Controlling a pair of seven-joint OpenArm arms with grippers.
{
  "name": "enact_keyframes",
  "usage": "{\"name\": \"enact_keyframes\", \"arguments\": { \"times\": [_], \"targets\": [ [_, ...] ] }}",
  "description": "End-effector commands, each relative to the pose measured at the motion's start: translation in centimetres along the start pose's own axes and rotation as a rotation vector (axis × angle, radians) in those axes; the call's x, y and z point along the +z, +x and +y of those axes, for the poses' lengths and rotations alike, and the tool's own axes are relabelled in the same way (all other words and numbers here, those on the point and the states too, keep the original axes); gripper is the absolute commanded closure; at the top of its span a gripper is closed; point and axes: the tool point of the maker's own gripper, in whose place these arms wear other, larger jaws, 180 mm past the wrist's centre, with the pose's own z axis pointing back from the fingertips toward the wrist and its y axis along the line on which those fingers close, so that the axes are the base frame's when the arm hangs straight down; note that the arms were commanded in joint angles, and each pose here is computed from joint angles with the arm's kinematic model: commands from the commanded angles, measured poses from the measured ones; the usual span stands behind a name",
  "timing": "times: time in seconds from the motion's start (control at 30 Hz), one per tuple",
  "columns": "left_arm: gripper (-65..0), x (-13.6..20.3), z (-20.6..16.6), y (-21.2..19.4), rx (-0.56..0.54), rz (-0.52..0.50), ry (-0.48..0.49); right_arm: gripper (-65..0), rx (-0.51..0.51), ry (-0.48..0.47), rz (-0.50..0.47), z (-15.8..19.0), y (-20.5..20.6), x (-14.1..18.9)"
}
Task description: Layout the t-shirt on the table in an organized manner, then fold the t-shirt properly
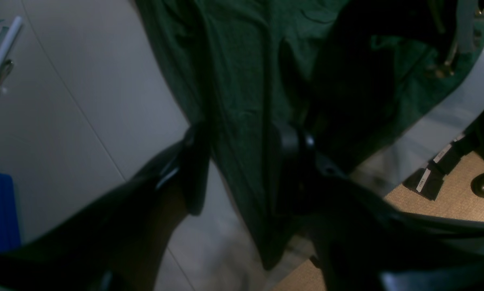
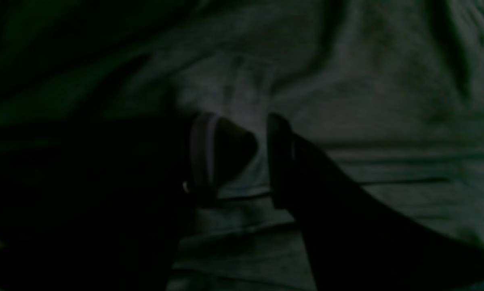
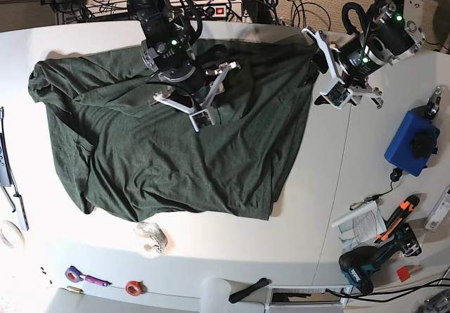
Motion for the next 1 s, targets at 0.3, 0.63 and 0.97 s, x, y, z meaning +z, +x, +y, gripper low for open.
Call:
{"name": "enact_keyframes", "arguments": {
  "times": [0.3, 0.63, 0.97],
  "targets": [
    [-25.1, 0.3, 0.1, 0.9, -0.012, -0.035, 0.001, -20.1, -0.016, -0.058, 0.038, -1.1, -1.4, -1.2],
    [-25.1, 0.3, 0.1, 0.9, -0.011, -0.035, 0.001, 0.0, 0.000, -0.055, -0.057, -1.3, 1.3, -0.6],
    [-25.1, 0.3, 0.1, 0.9, -0.012, -0.038, 0.001, 0.0, 0.062, 0.072, -0.136, 1.5, 3.4, 0.6]
  ]
}}
